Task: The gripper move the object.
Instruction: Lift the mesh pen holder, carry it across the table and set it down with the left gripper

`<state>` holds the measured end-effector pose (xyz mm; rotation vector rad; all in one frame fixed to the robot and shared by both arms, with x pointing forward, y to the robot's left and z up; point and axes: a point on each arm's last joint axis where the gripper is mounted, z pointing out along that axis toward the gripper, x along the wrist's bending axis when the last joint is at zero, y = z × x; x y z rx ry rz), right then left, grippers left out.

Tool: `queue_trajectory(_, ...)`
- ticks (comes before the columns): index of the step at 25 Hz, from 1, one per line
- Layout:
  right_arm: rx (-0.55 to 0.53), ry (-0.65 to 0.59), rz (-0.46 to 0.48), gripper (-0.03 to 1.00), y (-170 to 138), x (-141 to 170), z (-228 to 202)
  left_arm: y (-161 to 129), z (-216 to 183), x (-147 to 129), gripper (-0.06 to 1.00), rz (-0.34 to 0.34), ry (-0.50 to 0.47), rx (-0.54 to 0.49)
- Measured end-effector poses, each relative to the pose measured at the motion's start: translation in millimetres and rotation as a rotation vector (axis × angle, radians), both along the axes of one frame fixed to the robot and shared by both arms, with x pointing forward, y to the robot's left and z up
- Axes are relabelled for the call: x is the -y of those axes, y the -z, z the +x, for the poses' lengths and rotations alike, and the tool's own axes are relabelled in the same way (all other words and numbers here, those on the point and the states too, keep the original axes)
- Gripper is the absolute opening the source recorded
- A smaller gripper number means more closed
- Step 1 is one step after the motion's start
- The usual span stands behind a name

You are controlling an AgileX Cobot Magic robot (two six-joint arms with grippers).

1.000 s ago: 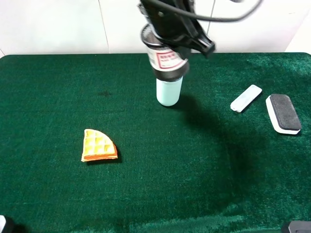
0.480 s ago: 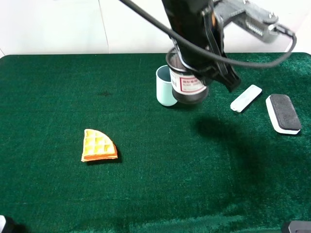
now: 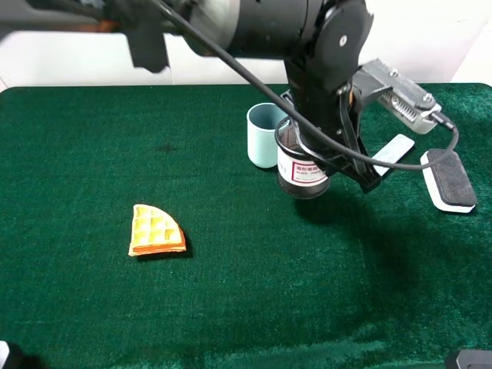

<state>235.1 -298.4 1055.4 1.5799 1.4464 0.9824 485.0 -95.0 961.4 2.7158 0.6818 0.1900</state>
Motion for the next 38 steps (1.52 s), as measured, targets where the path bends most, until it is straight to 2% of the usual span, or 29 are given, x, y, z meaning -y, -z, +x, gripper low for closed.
queue_trajectory(14,0.0,-0.007,0.011,0.7,0.0,-1.0,0.0,38.9,2.4,3.6,0.11,0.066,0.001,-0.038)
queue_trajectory(18,0.001,-0.008,0.012,0.7,-0.1,-1.1,0.1,41.7,2.6,3.8,0.13,0.071,0.002,-0.04)
queue_trajectory(21,0.001,-0.008,0.012,0.7,-0.1,-1.1,0.1,41.4,3.2,4.8,0.25,0.06,0.002,-0.033)
queue_trajectory(26,0.001,-0.008,0.013,0.7,-0.1,-1.2,0.1,40.8,3.7,6.6,0.58,0.042,0.004,-0.022)
queue_trajectory(29,0.002,-0.009,0.013,0.7,-0.1,-1.3,0.1,40.7,3.7,6.9,0.7,0.038,0.003,-0.022)
queue_trajectory(33,0.002,-0.009,0.014,0.7,-0.1,-1.3,0.1,38.3,4.5,8.4,0.76,0.028,0.003,-0.018)
queue_trajectory(38,0.002,-0.009,0.014,0.7,-0.1,-1.3,0.1,19.3,7.9,13.8,0.77,0.016,0.001,-0.01)
